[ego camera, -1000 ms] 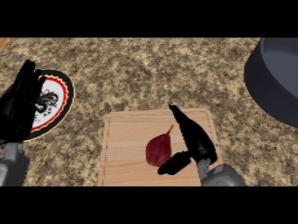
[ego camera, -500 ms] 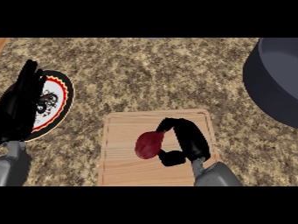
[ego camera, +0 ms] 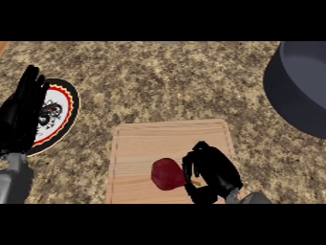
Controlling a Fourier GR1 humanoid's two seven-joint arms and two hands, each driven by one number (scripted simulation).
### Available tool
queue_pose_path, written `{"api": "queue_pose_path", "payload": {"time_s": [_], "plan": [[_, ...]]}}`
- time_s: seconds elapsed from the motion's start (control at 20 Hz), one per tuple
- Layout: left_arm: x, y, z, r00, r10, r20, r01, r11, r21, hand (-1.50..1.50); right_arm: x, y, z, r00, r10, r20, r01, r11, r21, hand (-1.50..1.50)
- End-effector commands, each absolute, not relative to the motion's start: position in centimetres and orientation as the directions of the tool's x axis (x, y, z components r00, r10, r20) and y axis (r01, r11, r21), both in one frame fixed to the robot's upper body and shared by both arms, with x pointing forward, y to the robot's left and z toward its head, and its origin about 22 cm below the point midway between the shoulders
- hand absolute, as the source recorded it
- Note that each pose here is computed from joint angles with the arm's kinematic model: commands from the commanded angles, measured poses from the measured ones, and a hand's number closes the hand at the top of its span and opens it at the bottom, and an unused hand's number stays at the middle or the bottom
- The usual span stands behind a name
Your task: Pick the pear from the cutting board and place it in the pot
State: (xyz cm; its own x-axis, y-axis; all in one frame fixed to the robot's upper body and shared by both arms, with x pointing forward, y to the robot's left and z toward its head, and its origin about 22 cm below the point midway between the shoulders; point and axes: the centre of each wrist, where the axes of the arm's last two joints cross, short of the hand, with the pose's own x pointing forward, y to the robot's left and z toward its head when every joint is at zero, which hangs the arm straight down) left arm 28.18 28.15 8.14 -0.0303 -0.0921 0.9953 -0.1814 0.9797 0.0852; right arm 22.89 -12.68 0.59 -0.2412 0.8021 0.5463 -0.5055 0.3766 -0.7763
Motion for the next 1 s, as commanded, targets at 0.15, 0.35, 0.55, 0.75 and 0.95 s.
{"api": "queue_pose_path", "payload": {"time_s": [0.15, 0.35, 0.55, 0.75, 0.95], "plan": [[28.1, 28.0, 7.5, -0.023, -0.089, 0.996, -0.194, 0.977, 0.083, 0.0, 16.6, -18.1, 5.5, -0.445, 0.792, 0.417, -0.54, 0.134, -0.831, 1.5], [28.6, 30.2, 9.1, -0.029, -0.081, 0.996, -0.197, 0.978, 0.074, 0.0, 16.0, -20.8, 10.5, -0.422, 0.773, 0.474, -0.374, 0.327, -0.868, 1.5], [27.6, 28.4, 7.9, -0.033, -0.082, 0.996, -0.209, 0.975, 0.074, 0.0, 15.4, -22.3, 13.8, -0.377, 0.758, 0.533, -0.145, 0.52, -0.842, 1.5], [28.1, 29.0, 8.2, -0.031, -0.095, 0.995, -0.198, 0.976, 0.087, 0.0, 15.4, -24.5, 17.1, -0.343, 0.767, 0.541, 0.083, 0.599, -0.796, 1.5], [26.6, 28.4, 8.0, -0.02, -0.077, 0.997, -0.177, 0.982, 0.072, 0.0, 15.8, -26.9, 18.3, -0.296, 0.751, 0.59, 0.219, 0.655, -0.723, 1.5]]}}
